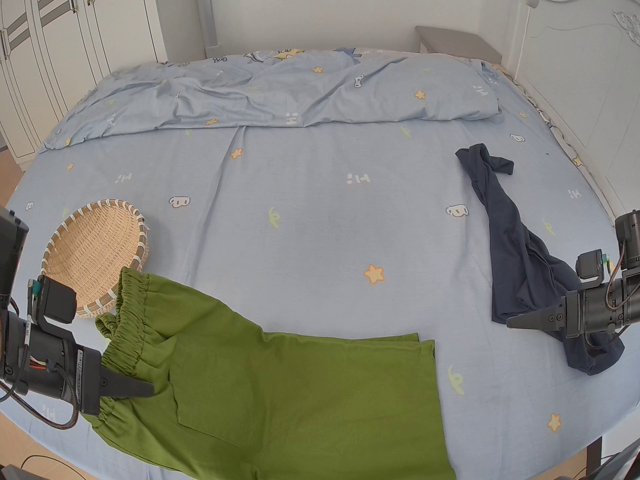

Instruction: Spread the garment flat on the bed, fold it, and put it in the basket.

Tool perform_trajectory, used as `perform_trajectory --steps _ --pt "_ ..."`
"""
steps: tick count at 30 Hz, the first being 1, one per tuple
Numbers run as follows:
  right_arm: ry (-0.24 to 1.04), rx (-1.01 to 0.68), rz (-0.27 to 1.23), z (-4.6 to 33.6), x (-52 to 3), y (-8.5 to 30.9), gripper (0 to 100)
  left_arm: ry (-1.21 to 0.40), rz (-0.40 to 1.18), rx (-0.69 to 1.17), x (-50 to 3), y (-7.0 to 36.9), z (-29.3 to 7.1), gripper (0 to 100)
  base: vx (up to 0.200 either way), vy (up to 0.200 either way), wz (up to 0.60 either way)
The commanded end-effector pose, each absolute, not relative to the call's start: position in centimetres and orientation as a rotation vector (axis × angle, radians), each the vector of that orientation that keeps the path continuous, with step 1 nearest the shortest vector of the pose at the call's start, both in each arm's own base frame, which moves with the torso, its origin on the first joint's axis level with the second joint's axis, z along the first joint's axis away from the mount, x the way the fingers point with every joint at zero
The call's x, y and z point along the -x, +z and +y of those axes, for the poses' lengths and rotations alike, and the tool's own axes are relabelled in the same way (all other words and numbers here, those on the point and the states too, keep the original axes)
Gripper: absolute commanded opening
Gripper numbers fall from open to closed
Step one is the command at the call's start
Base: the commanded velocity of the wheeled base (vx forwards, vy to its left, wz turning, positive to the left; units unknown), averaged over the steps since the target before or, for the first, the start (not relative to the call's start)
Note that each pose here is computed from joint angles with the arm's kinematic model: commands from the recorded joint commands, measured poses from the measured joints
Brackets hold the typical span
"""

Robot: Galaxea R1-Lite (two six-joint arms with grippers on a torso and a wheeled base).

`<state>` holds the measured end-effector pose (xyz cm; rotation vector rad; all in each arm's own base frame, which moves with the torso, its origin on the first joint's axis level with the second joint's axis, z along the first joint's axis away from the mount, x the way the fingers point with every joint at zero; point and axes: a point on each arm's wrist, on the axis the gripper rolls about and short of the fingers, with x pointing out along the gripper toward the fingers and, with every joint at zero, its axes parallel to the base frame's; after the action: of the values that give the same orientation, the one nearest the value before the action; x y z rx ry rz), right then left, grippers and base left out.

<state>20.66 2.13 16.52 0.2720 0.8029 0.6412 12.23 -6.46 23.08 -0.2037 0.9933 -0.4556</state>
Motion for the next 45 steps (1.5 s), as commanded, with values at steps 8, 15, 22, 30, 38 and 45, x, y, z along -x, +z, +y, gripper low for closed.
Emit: perform_trajectory --steps 8,15,22,30,38,45 --pt "0.631 -0.249 0.796 2.4 -20.2 16.8 100 -0.682 1.077 0.039 -14.4 22.9 -15.2 0 0.0 0.0 0.0" --pt "0.616 -0.251 0.801 2.3 -20.4 16.6 100 -0.756 1.093 0.026 -15.2 21.1 -20.3 0 0.0 0.0 0.0" --pt "0.615 -0.253 0.804 2.2 -20.5 16.5 100 -0.786 1.106 -0.014 -14.8 20.6 -22.6 0 0.0 0.0 0.0" --pt "0.617 -0.254 0.818 2.3 -20.7 16.2 100 -0.807 1.11 0.0 -14.5 20.0 -24.1 0 0.0 0.0 0.0" --pt "0.612 -0.257 0.821 2.3 -20.8 16.1 100 -0.798 1.038 -0.043 -14.6 17.8 -28.1 0 0.0 0.0 0.0" --pt "0.607 -0.265 0.847 2.2 -21.5 15.5 100 -0.803 1.043 -0.05 -14.4 17.7 -28.3 0 0.0 0.0 0.0"
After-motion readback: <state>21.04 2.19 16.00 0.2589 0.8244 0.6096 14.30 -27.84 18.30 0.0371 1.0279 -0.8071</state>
